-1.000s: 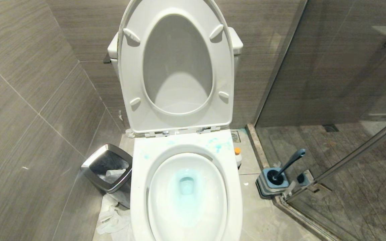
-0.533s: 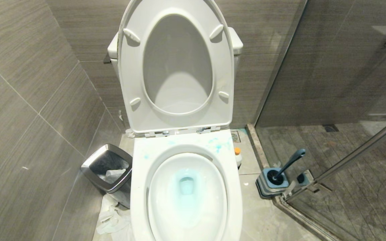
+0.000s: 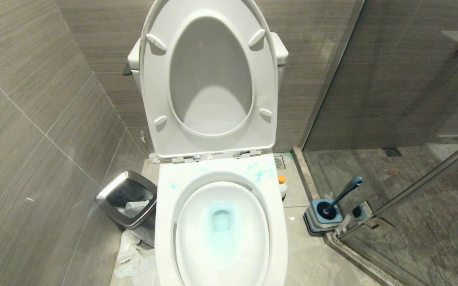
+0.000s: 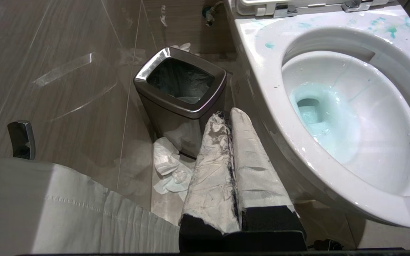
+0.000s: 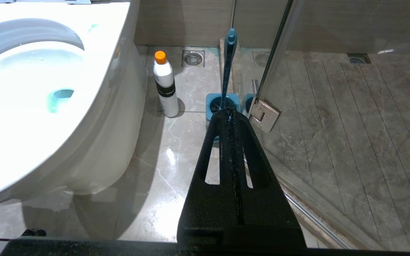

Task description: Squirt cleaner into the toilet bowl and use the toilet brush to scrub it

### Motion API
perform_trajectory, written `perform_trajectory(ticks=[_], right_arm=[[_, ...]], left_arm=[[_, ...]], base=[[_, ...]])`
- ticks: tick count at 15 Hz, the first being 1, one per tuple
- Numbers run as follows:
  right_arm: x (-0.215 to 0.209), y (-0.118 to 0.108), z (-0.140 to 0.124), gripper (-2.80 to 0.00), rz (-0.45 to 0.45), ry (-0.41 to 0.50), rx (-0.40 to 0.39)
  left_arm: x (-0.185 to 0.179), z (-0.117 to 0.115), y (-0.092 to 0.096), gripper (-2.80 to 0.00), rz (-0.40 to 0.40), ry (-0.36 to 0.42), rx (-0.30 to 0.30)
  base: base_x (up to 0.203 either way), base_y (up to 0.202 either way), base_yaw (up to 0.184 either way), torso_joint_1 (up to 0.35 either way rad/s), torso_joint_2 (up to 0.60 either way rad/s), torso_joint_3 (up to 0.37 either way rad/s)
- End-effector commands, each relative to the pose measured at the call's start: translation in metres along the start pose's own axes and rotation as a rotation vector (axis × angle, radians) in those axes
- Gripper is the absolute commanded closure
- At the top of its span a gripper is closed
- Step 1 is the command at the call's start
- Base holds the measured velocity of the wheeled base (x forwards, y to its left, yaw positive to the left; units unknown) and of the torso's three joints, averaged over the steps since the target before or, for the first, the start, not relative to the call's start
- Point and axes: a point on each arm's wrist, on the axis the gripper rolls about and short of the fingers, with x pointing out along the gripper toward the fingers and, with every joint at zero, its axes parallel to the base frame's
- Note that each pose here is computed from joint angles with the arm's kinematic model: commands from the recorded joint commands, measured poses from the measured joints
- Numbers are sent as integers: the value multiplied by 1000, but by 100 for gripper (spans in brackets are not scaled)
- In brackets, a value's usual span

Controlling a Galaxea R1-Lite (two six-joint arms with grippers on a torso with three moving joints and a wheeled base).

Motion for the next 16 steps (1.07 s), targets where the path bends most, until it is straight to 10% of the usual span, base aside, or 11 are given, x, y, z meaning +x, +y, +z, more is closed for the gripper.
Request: perform_trajectory(ticks=[1,16], right_arm=[[0,0,0,0,-1,3,0],[0,0,0,0,-1,3,0]], left_arm=[[0,0,0,0,-1,1,0],[0,0,0,0,1,1,0]], base=[[0,0,0,0,0,0],[0,0,0,0,0,0]])
